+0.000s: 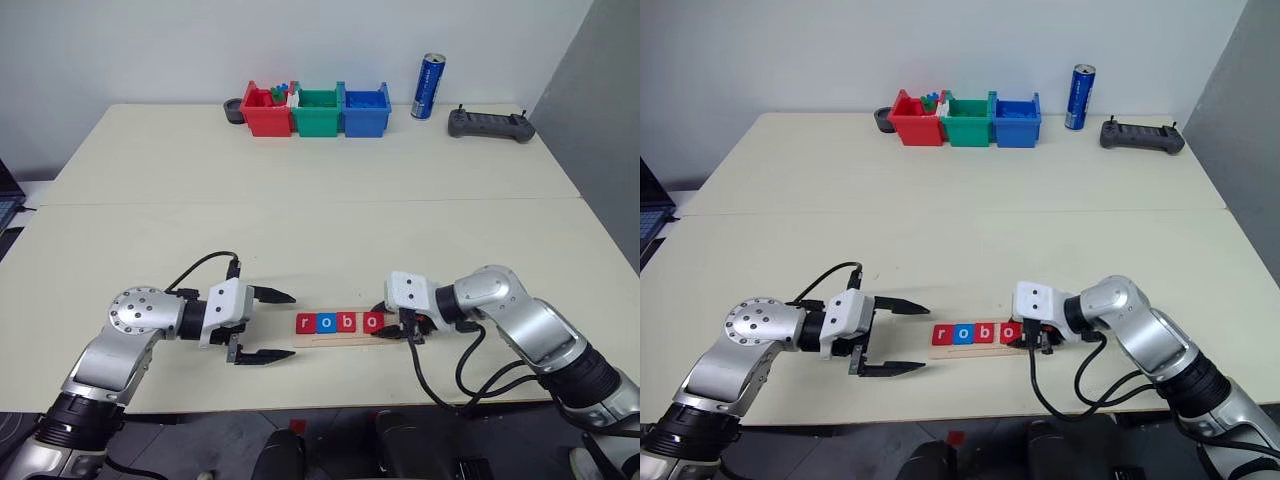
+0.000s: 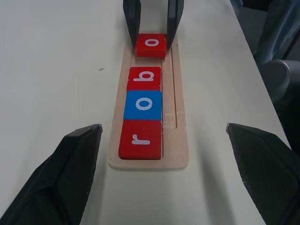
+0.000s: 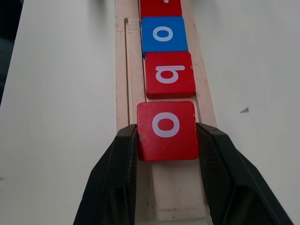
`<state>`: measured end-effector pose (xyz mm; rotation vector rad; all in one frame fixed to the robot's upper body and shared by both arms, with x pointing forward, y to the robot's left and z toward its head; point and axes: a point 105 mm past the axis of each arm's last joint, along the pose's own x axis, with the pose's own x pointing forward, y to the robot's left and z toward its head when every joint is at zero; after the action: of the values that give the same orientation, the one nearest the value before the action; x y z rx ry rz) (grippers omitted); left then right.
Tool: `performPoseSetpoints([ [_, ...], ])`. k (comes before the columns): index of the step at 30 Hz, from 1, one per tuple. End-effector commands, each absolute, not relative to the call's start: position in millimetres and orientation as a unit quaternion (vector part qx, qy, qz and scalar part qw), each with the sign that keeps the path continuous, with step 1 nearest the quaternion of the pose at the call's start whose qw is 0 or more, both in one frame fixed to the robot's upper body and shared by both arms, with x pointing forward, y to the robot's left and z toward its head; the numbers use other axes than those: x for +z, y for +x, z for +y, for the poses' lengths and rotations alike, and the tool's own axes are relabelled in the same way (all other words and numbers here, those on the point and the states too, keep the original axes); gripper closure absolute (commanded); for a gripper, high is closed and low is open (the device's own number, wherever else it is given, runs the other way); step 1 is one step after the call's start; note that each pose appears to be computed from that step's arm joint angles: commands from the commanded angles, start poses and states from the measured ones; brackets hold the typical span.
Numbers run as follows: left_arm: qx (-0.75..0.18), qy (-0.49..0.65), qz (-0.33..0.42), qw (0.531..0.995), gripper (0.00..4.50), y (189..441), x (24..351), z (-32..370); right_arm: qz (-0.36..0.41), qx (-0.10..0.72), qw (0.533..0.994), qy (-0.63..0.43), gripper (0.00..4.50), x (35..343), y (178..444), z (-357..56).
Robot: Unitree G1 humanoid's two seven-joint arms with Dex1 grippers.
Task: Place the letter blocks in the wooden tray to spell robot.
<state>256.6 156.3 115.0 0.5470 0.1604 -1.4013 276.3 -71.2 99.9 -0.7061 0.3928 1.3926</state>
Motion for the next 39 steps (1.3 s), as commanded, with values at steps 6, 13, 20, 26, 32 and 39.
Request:
performPoseSetpoints([
  [6, -0.634, 0.258, 0.056, 0.727, 0.0, 258, 128, 152, 0.151, 0.619, 0.693, -0.336, 3.05, 110, 283, -67],
  [13, -0.632, 0.257, 0.055, 0.729, 0.0, 258, 128, 150, 0.147, 0.623, 0.692, -0.334, 1.72, 112, 283, -64],
  [20, -0.632, 0.257, 0.055, 0.729, 0.0, 256, 132, 147, 0.128, 0.621, 0.702, -0.325, 0.04, 129, 282, -63],
  [26, -0.627, 0.257, 0.056, 0.733, 0.0, 258, 134, 149, 0.111, 0.612, 0.72, -0.308, 0.04, 146, 275, -67],
  [32, -0.622, 0.258, 0.059, 0.737, 0.0, 258, 133, 155, 0.125, 0.606, 0.725, -0.303, 0.04, 140, 264, -76],
  [39, -0.62, 0.259, 0.06, 0.739, 0.0, 259, 128, 157, 0.136, 0.581, 0.724, -0.346, 1.65, 131, 273, -87],
])
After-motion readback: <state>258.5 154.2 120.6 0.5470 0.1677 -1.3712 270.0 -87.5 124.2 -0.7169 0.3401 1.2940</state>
